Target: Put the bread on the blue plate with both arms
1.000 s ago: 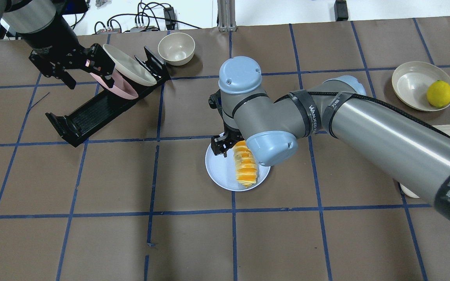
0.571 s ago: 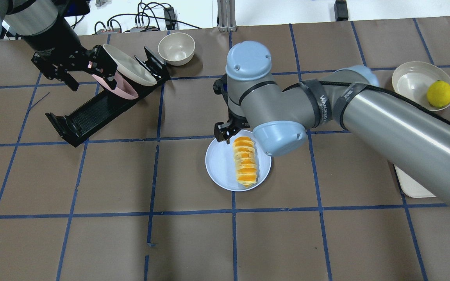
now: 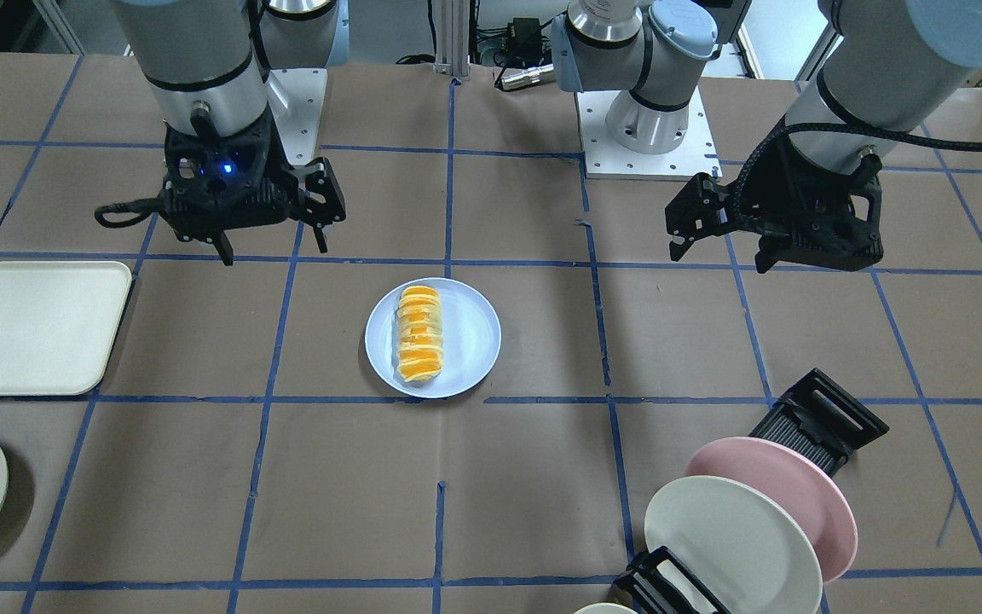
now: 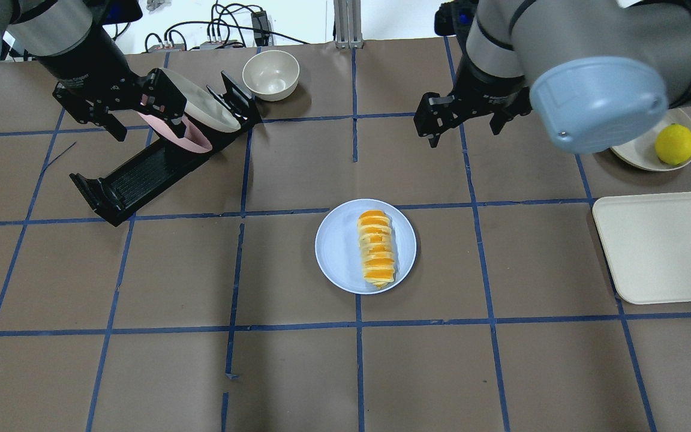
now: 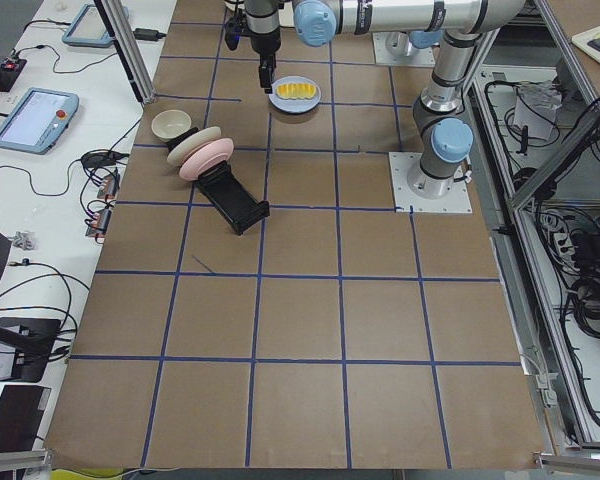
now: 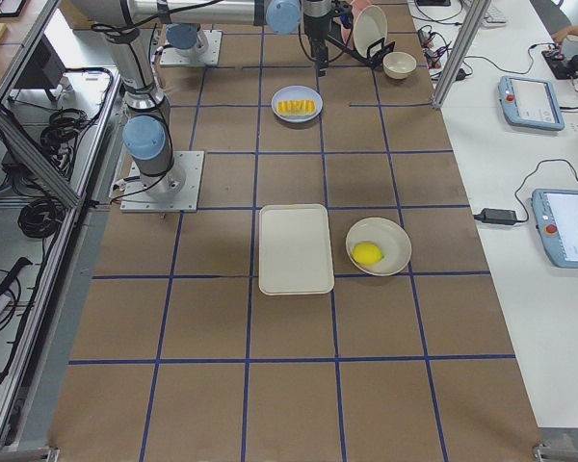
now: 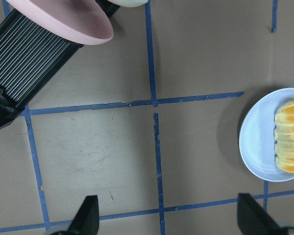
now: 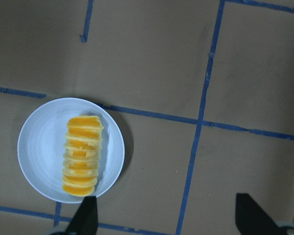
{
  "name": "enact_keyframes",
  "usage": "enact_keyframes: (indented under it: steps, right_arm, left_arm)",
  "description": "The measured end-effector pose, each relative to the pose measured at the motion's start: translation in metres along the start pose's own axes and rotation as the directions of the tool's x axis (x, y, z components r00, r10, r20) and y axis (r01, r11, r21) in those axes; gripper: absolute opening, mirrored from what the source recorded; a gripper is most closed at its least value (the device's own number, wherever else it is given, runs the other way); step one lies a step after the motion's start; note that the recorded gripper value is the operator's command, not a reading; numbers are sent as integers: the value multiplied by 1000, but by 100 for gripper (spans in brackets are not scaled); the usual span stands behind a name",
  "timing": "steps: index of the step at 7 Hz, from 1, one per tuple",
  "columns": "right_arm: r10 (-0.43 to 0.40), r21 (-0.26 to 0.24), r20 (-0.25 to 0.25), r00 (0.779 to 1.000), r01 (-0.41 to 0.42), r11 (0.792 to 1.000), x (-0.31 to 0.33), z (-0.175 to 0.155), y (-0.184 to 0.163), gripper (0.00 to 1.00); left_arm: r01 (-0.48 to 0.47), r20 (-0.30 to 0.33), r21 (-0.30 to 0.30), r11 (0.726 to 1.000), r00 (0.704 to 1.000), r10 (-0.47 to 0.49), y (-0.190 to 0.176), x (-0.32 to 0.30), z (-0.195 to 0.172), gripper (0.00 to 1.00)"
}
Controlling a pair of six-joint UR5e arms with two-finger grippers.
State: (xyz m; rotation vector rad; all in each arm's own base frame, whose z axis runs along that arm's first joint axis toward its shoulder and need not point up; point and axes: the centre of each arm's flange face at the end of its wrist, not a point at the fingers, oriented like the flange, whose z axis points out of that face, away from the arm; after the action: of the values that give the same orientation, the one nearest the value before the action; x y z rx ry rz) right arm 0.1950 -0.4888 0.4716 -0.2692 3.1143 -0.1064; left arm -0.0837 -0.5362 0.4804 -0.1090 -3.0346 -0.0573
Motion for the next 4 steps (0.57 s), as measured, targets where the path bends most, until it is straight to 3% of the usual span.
enact_keyframes:
  steps: [1,4]
  right_arm:
    - [15,-37,0,1000,-15,999,8,-9,11,100]
    - [62,-65,-7,998,-63,996,30,-26,28,100]
  left_arm:
    - [2,-2,0,1000,1000,-2,-2,1,-2,100]
    - [-4,-11,4,1000,1000,4,-3,3,-4,100]
